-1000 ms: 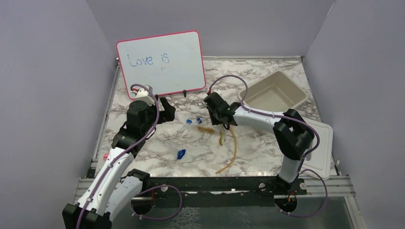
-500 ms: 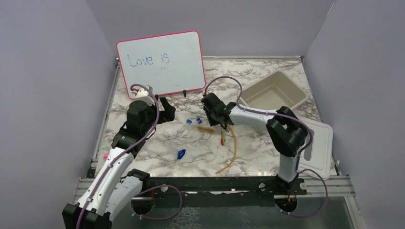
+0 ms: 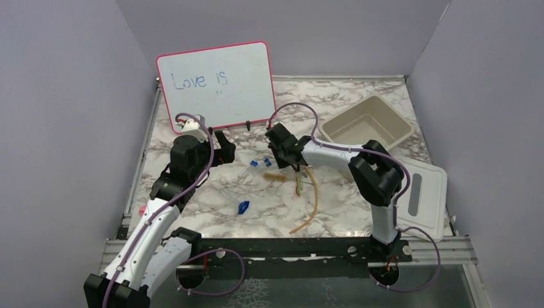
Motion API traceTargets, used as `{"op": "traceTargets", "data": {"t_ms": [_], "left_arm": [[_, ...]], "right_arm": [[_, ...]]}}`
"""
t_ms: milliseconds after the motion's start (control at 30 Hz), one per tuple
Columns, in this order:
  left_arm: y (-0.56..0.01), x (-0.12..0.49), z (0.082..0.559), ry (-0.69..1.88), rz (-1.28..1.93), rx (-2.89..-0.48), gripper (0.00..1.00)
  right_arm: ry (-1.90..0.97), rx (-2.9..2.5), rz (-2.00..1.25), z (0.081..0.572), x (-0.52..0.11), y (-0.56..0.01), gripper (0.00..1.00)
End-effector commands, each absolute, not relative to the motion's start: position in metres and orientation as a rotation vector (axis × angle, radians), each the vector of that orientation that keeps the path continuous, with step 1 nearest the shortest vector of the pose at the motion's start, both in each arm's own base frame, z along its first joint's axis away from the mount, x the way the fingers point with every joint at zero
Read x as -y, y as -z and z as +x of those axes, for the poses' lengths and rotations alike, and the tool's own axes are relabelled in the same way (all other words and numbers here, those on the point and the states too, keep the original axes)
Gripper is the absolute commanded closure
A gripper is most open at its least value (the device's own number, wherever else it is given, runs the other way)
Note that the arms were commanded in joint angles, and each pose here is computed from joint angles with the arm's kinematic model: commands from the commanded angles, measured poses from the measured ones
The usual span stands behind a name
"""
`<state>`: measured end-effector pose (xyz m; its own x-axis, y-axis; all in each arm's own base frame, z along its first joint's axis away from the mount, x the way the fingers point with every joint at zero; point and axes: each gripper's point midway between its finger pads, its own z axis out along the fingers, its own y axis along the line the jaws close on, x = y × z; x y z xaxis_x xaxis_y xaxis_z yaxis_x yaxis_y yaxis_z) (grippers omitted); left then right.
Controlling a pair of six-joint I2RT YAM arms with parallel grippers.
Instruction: Organize the chemistry lab equipment
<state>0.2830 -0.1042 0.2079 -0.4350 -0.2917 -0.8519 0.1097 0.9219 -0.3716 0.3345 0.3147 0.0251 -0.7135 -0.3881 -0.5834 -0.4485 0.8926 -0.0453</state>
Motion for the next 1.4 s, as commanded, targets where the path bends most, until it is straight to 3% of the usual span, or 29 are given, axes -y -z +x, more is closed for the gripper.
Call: {"op": "traceTargets", "data": {"t_ms": [0,333,600,700,967,1367], "left_arm": [[-0.213,0.103,0.282,0.446,-0.127,-1.946,0.01],[-0.216,0.108,0.281,0.477,-0.104,-1.946,0.01],[-0.22,0.109,0.277,0.492,-0.091,-1.93,0.01],[-0.22,0.11,0.278,0.495,-0.091,-1.932,0.01],[-0.21,0.111,0.28,0.485,-0.092,-1.966,0.01],[-0.201,0.111,0.282,0.473,-0.091,-2.002,0.01]], "right_arm": [[-0.214,-2.381,-0.575,0.34,-0.328,-0.055,0.78],[-0.294,-2.09,-0.371,0.354,-0.304,-0.191,0.78],[-0.219,-1.999,0.22,0.387,-0.171,-0.252,0.77],[-0.177,-1.972,0.507,0.391,-0.111,-0.248,0.72],[-0.137,-1.995,0.946,0.4,-0.047,-0.191,0.72],[-0.082,-2.135,1.077,0.436,-0.051,-0.099,0.72]]}}
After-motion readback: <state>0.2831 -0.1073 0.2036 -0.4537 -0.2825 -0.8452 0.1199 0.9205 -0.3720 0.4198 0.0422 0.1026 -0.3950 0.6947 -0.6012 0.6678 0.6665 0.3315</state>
